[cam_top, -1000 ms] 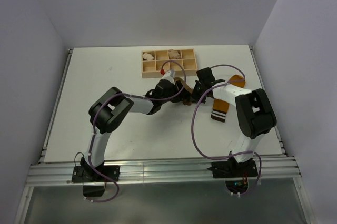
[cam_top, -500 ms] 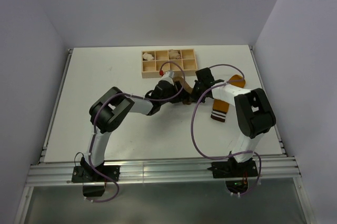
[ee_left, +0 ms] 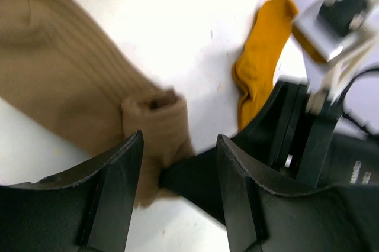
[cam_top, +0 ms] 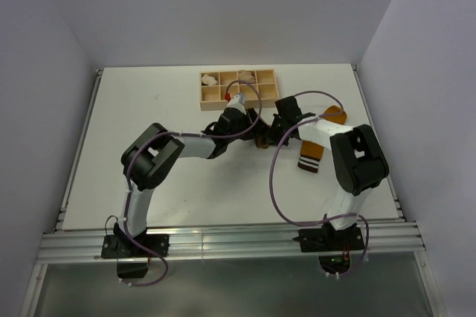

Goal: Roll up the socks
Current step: Roll the sock at the center of the board.

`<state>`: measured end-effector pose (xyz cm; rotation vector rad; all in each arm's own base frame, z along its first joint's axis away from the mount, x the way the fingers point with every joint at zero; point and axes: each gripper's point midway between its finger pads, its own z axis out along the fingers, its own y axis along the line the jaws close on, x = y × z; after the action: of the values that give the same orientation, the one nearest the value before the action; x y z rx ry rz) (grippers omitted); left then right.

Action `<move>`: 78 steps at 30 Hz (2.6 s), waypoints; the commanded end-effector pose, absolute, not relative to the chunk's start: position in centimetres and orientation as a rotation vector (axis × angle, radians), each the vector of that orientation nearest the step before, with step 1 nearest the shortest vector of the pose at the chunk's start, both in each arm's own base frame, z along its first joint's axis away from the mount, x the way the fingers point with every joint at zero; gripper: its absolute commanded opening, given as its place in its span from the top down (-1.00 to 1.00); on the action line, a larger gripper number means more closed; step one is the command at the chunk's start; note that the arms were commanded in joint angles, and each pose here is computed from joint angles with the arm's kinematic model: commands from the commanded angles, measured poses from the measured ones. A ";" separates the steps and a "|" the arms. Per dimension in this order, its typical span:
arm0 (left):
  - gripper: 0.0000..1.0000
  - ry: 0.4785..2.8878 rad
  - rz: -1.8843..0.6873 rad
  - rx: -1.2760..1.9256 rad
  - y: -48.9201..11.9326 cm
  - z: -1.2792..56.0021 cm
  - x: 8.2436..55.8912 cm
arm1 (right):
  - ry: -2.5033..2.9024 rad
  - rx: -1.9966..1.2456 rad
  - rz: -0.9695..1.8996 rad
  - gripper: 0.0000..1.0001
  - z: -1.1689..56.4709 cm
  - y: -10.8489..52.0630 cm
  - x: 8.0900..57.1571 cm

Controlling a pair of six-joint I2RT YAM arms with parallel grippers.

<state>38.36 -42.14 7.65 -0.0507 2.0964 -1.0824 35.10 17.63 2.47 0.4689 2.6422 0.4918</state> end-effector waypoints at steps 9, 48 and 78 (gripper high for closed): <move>-0.17 2.127 -1.086 -0.007 -44.4 7.2 40.1 | 2.709 0.424 0.471 0.97 1.5 18.2 34.3; 0.99 2.189 -1.473 0.087 -43.2 5.1 38.7 | 2.226 0.448 0.979 -0.10 7.4 17.3 34.1; 0.99 2.193 -1.581 0.023 -42.5 4.5 38.3 | 2.035 0.669 1.259 -0.31 2.5 17.2 34.8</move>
<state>38.86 -42.63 5.50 0.0212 2.1822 -1.5606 34.73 17.49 3.36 0.6432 2.0559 1.2527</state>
